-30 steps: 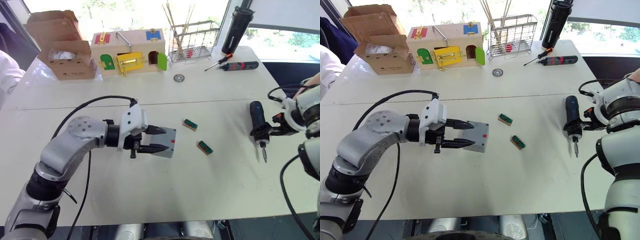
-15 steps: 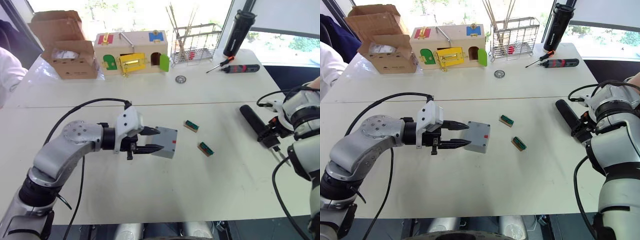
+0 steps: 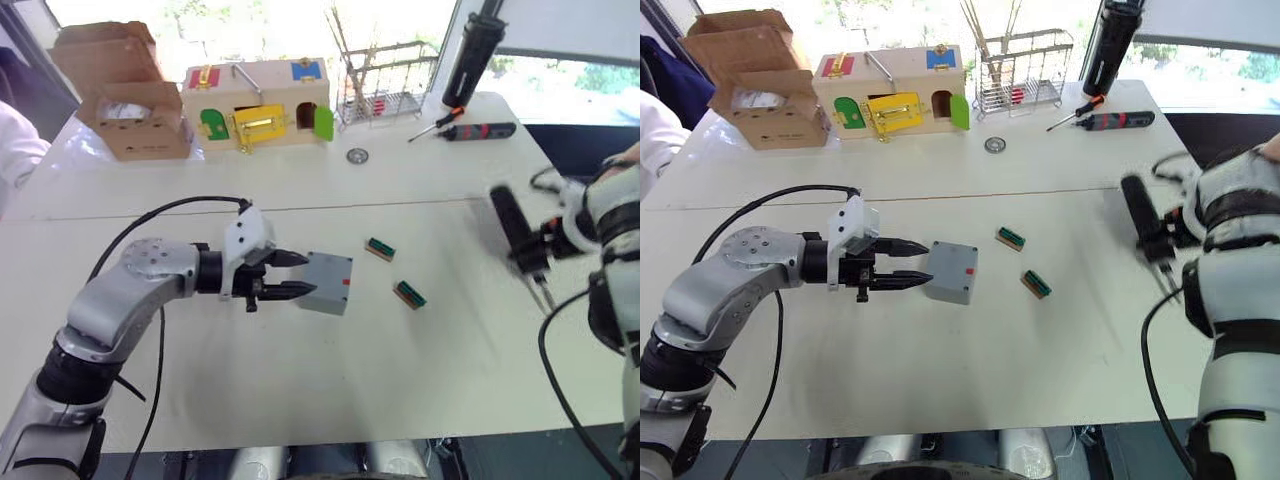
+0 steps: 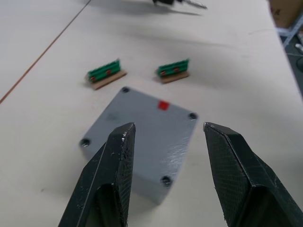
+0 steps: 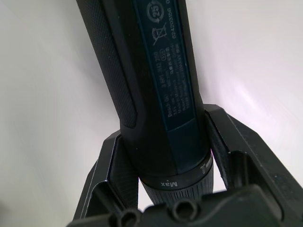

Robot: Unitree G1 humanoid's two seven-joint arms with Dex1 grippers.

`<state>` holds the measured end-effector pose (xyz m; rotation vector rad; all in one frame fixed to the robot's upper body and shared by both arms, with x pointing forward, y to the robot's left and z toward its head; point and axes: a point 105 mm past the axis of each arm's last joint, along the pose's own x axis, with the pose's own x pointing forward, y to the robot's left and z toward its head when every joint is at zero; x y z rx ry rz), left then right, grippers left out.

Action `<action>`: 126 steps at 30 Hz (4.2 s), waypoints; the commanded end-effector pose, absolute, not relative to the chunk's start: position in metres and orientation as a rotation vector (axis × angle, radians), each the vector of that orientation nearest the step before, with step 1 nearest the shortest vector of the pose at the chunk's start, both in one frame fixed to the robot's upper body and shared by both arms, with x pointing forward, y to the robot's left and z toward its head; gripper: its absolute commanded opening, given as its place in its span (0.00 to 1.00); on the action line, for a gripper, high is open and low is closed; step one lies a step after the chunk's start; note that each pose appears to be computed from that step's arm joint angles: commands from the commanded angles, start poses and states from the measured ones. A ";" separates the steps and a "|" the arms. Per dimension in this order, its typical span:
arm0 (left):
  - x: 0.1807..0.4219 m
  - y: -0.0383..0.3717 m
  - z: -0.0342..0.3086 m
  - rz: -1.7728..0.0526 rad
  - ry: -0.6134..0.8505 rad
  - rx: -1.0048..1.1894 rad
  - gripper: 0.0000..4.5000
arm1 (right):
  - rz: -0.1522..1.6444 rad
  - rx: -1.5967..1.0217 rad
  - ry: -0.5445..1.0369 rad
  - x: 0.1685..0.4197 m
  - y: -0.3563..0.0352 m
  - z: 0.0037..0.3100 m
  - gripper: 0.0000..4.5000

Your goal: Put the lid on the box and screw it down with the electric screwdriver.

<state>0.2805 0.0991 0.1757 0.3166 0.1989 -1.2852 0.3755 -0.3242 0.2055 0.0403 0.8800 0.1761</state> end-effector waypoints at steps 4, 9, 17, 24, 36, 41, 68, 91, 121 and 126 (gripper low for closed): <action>0.292 0.114 0.179 -1.289 0.211 0.375 0.52 | 0.372 0.014 0.100 0.390 -0.272 0.334 0.40; 0.296 0.108 0.180 -1.339 0.220 0.380 0.52 | 0.470 0.039 -0.219 0.349 -0.215 0.328 0.40; 0.294 0.093 0.182 -1.402 0.218 0.405 0.52 | 0.756 0.145 -0.346 0.290 -0.125 0.297 0.40; 0.293 0.087 0.170 -1.410 0.231 0.428 0.52 | 0.856 0.181 -0.303 0.272 -0.092 0.272 0.40; 0.298 0.089 0.147 -1.379 0.271 0.485 0.52 | 0.813 0.142 -0.259 0.286 -0.083 0.241 0.40; 0.298 0.089 0.147 -1.376 0.272 0.482 0.52 | 0.788 0.126 -0.265 0.293 -0.085 0.236 0.40; 0.299 0.089 0.144 -1.371 0.282 0.491 0.52 | 0.827 0.033 -0.200 0.298 -0.065 0.199 0.40; 0.299 0.087 0.128 -1.371 0.315 0.520 0.52 | 0.752 0.018 0.004 0.310 -0.062 0.132 0.40; 0.304 0.084 0.121 -1.351 0.327 0.526 0.52 | 0.618 0.023 0.071 0.316 -0.074 0.092 0.40; 0.305 0.083 0.120 -1.350 0.326 0.531 0.52 | 0.586 0.007 0.084 0.318 -0.079 0.086 0.40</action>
